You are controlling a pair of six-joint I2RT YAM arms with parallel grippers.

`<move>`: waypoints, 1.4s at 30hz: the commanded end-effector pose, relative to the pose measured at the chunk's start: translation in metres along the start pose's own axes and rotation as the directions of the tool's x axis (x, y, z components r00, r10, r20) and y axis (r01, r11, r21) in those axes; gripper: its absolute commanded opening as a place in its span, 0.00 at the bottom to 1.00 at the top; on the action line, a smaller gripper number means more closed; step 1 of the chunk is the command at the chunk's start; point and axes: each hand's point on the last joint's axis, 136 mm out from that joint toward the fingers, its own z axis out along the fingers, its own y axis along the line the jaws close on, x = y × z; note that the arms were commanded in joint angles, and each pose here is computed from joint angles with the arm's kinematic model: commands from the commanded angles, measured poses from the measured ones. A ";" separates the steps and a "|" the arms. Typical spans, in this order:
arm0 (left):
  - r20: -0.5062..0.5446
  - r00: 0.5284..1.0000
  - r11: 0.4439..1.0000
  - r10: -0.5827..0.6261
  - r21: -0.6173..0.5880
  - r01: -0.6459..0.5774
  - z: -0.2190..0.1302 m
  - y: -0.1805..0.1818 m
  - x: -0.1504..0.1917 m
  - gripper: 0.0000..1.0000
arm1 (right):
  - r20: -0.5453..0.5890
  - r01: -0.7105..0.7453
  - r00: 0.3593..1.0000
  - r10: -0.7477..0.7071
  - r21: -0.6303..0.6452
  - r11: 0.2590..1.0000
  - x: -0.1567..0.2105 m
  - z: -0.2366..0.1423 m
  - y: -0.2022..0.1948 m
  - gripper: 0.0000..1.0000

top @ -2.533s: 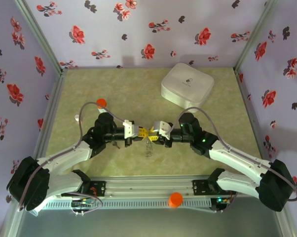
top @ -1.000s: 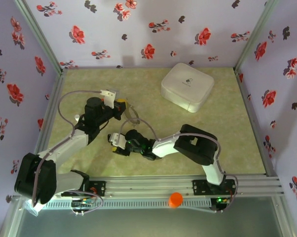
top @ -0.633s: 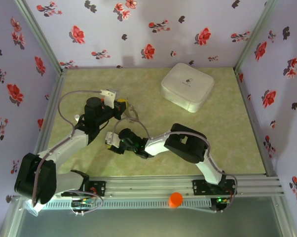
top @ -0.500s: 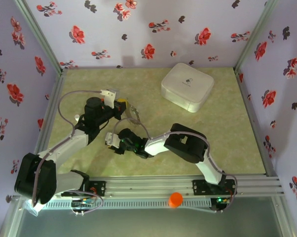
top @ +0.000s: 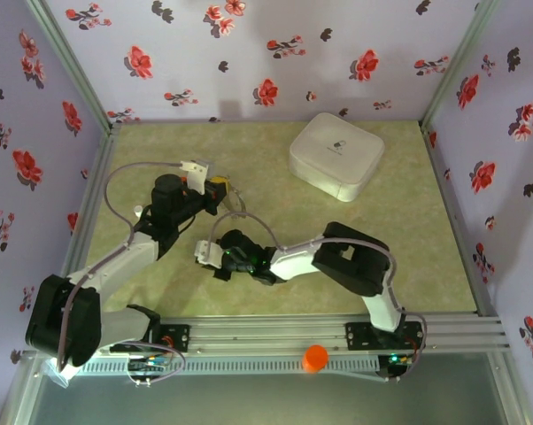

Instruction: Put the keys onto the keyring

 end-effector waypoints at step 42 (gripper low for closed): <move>0.070 0.954 0.940 0.290 0.168 -0.298 -0.017 -0.058 -0.001 0.00 | -0.350 -0.845 0.291 0.891 0.342 0.411 0.125 -0.191 -0.041 0.00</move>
